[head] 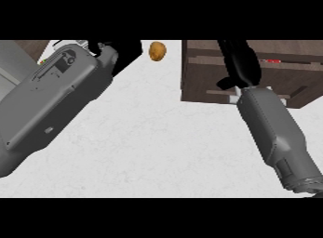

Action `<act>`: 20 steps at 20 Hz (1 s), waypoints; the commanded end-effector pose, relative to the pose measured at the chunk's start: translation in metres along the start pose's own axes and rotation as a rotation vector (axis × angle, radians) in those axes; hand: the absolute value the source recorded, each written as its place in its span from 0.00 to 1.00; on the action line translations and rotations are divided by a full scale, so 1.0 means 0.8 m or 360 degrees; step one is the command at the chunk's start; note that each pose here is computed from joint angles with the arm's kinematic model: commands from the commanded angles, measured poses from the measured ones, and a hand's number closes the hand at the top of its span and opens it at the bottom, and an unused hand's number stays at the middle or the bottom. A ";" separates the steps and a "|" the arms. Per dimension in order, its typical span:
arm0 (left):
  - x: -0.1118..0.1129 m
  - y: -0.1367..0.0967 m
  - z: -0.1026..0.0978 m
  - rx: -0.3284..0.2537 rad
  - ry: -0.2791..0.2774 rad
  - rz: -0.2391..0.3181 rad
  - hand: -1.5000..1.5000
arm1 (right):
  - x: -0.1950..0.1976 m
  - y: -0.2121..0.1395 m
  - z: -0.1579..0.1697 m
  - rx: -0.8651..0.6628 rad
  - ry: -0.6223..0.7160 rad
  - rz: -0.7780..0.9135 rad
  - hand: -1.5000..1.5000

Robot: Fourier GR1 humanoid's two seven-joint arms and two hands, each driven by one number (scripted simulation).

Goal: Pick up the can, place it into the drawer and close the drawer

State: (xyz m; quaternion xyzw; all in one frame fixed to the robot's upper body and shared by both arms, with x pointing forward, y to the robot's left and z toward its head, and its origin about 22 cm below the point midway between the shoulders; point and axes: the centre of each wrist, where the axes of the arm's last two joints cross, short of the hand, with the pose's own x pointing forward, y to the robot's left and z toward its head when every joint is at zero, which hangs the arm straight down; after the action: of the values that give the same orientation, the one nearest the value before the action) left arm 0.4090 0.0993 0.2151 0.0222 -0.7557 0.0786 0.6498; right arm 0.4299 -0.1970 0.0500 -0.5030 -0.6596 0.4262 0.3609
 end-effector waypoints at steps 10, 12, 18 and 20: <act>0.002 0.018 0.019 -0.0043 -0.0029 -0.0018 0.00 | -0.005 -0.026 -0.048 -0.0118 0.0131 0.0051 0.00; 0.023 0.009 0.020 -0.0044 -0.0006 0.0001 0.00 | -0.014 -0.047 -0.064 -0.0130 0.0130 0.0074 0.00; 0.031 0.031 0.018 -0.0073 -0.0041 -0.0019 0.00 | -0.031 -0.071 -0.077 -0.0147 0.0171 0.0111 0.00; 0.025 0.024 0.024 -0.0084 -0.0013 -0.0005 0.00 | -0.018 -0.065 -0.079 -0.0097 0.0166 0.0081 0.00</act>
State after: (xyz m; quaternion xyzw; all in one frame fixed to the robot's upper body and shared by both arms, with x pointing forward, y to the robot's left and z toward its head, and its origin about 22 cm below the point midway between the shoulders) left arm 0.3875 0.1166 0.2282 0.0105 -0.7597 0.0618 0.6472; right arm 0.4605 -0.2105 0.0861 -0.5376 -0.6253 0.4167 0.3827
